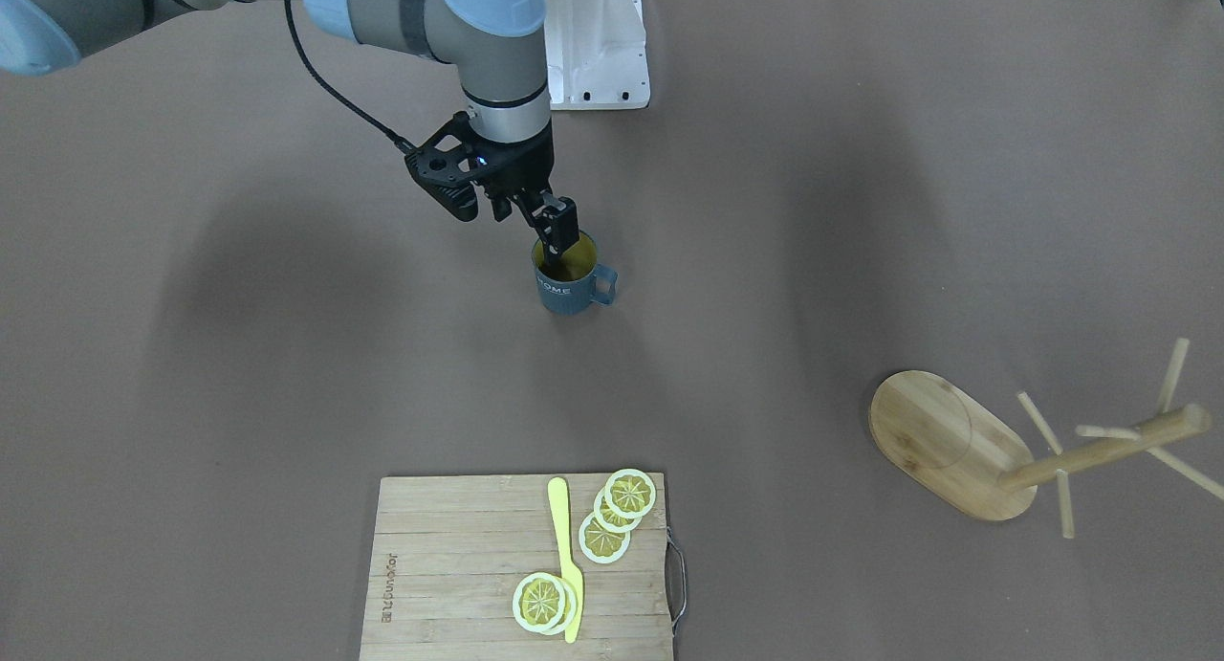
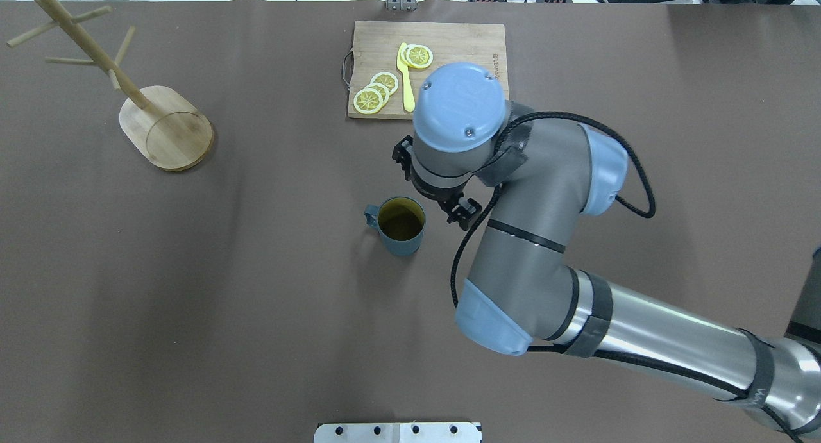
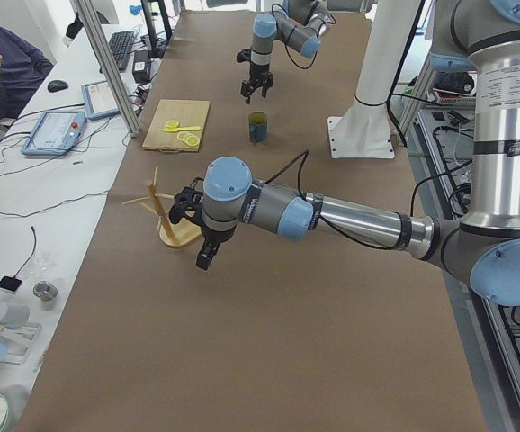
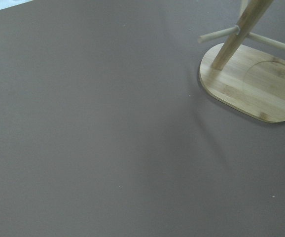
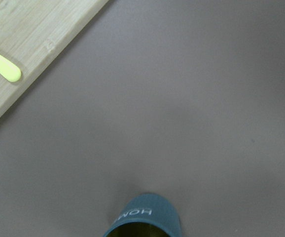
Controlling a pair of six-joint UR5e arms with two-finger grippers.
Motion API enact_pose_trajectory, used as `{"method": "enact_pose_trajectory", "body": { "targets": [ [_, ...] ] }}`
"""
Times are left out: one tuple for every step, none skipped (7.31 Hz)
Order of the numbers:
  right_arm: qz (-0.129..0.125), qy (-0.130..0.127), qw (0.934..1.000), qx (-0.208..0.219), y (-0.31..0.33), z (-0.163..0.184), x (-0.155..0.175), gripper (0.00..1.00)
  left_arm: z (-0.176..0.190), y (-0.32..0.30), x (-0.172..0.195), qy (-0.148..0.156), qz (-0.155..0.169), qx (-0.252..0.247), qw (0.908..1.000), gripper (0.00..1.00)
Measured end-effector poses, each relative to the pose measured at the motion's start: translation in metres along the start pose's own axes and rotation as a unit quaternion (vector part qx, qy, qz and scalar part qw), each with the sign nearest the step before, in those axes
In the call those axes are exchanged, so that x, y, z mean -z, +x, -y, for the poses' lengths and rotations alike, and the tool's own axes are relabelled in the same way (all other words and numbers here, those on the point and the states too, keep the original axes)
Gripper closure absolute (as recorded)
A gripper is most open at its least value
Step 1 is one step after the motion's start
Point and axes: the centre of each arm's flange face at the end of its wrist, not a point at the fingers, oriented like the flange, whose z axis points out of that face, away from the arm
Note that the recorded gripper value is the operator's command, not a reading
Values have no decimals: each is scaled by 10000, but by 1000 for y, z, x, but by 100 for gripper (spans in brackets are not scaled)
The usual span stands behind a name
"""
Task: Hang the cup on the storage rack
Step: 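Set the mug upright on the table, open the right gripper, withdraw, then reach the left gripper toward the mug handle while the right arm retracts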
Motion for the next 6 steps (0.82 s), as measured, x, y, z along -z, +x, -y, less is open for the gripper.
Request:
{"method": "enact_pose_trajectory", "body": {
  "targets": [
    [59, -36, 9997, 243, 20, 24, 14, 0, 2, 2, 1, 55, -31, -104, 9999, 1],
    [77, -74, 9991, 420, 34, 54, 26, 0, 4, 5, 1, 139, -31, -231, 9996, 1],
    [49, -93, 9980, 624, 44, 90, 36, 0, 5, 8, 1, 230, -45, -373, 9990, 1],
    [-35, -91, 9958, 912, 59, 133, 40, 0, 7, 14, 0, 348, -78, -558, 9978, 1],
    [-150, -89, 9925, 1210, 80, 180, 42, 0, 7, 21, -3, 458, -119, -757, 9960, 1],
    [-275, -56, 9882, 1508, 105, 225, 43, 0, 9, 31, -8, 503, -177, -946, 9941, 1]
  ]
}}
